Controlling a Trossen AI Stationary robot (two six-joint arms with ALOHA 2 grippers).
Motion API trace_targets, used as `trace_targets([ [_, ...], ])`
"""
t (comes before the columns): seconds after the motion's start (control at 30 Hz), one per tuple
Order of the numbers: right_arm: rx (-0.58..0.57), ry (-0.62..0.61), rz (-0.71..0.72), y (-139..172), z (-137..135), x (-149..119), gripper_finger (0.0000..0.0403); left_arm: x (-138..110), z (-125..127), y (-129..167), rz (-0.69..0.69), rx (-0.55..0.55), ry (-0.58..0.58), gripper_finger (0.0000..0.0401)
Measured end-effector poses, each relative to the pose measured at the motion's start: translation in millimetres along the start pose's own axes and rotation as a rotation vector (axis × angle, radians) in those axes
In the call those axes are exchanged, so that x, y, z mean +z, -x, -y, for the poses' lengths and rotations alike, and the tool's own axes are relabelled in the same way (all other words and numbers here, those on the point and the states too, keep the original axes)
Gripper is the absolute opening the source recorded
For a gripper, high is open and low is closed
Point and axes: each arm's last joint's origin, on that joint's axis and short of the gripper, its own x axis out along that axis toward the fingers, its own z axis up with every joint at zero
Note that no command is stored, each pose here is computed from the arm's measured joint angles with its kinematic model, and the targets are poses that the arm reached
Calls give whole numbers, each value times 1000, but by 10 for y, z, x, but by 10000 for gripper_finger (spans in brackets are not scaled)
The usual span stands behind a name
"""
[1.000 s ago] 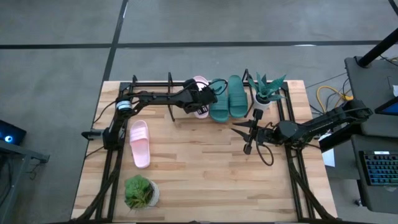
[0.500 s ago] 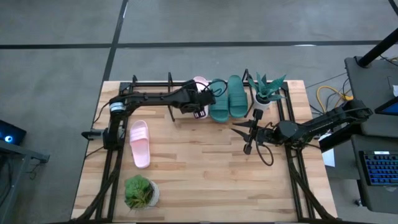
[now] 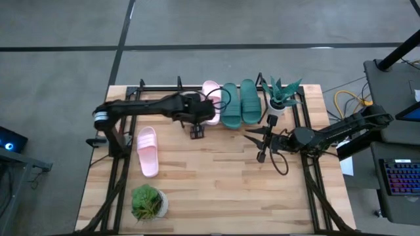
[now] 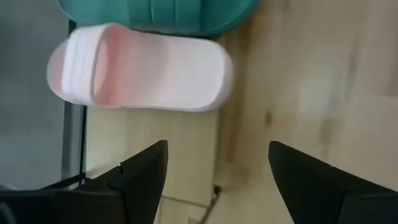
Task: Pick and place slides into the shelf
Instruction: Put the pink slide on the shelf
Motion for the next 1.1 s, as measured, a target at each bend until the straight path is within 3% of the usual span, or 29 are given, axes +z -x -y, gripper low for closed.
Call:
trace_targets([
  [0.2,-1,14,1,0,1,1,82,-146,144,563,109,-34,-44,262],
  [0.33,-2,17,2,0,2,2,82,-269,228,899,187,-69,15,262],
  [0.5,-1,17,2,1,2,2,82,-483,350,1118,127,-107,74,262],
  [0.73,-1,17,2,0,2,2,82,-766,537,1112,-174,-58,167,262],
  [1.1,0,15,-1,0,0,-1,82,-966,797,854,-311,-47,153,262],
])
